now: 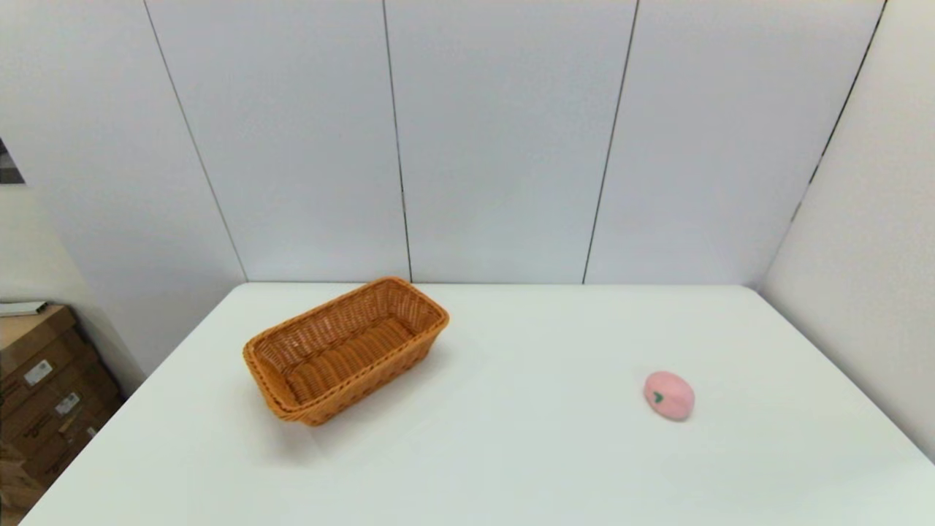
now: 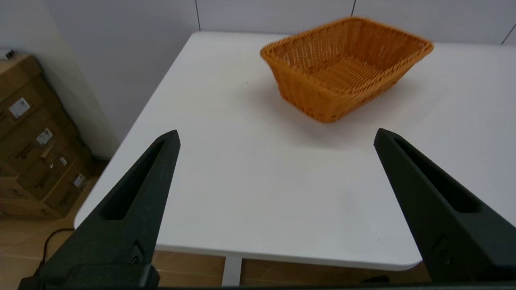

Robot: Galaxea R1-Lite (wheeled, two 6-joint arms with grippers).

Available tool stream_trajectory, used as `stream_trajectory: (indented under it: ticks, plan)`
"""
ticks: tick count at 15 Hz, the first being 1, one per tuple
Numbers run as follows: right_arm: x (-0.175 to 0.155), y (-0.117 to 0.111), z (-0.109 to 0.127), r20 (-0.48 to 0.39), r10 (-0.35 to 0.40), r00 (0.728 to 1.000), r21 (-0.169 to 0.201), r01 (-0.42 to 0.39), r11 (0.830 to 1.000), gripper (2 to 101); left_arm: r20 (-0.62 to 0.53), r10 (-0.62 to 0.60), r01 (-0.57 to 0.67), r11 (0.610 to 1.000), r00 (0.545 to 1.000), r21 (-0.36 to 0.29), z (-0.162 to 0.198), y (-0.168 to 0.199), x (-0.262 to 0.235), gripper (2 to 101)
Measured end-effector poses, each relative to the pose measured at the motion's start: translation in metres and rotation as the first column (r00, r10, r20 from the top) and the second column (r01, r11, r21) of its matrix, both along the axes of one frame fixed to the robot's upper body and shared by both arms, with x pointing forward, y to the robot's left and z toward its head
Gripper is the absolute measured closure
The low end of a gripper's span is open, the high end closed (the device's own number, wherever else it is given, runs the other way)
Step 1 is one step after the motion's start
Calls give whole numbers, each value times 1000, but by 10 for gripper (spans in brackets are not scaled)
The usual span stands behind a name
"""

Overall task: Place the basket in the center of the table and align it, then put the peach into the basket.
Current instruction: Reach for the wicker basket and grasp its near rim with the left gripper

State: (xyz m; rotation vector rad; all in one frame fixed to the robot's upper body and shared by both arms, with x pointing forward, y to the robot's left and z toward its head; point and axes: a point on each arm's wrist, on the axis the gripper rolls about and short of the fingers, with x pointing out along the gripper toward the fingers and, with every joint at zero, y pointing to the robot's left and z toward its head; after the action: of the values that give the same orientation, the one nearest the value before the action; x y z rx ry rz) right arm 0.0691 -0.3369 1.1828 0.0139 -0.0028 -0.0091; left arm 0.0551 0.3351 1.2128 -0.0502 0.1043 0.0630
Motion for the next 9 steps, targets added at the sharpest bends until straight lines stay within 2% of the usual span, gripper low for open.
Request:
stream_trajectory:
  ticks: [4, 7, 9]
  plan:
    - [0, 0, 0, 1, -1, 1000, -2, 1, 1000, 50, -36, 7, -9, 998, 999, -63, 76, 0, 23, 53]
    - [0, 0, 0, 0, -2, 1000, -3, 2, 1000, 50, -154, 16, -41, 987, 988, -158, 122, 0, 80, 53]
    - [0, 0, 0, 0, -2, 1000, -3, 2, 1000, 50, -266, 22, -84, 971, 964, -224, 135, -2, 130, 53]
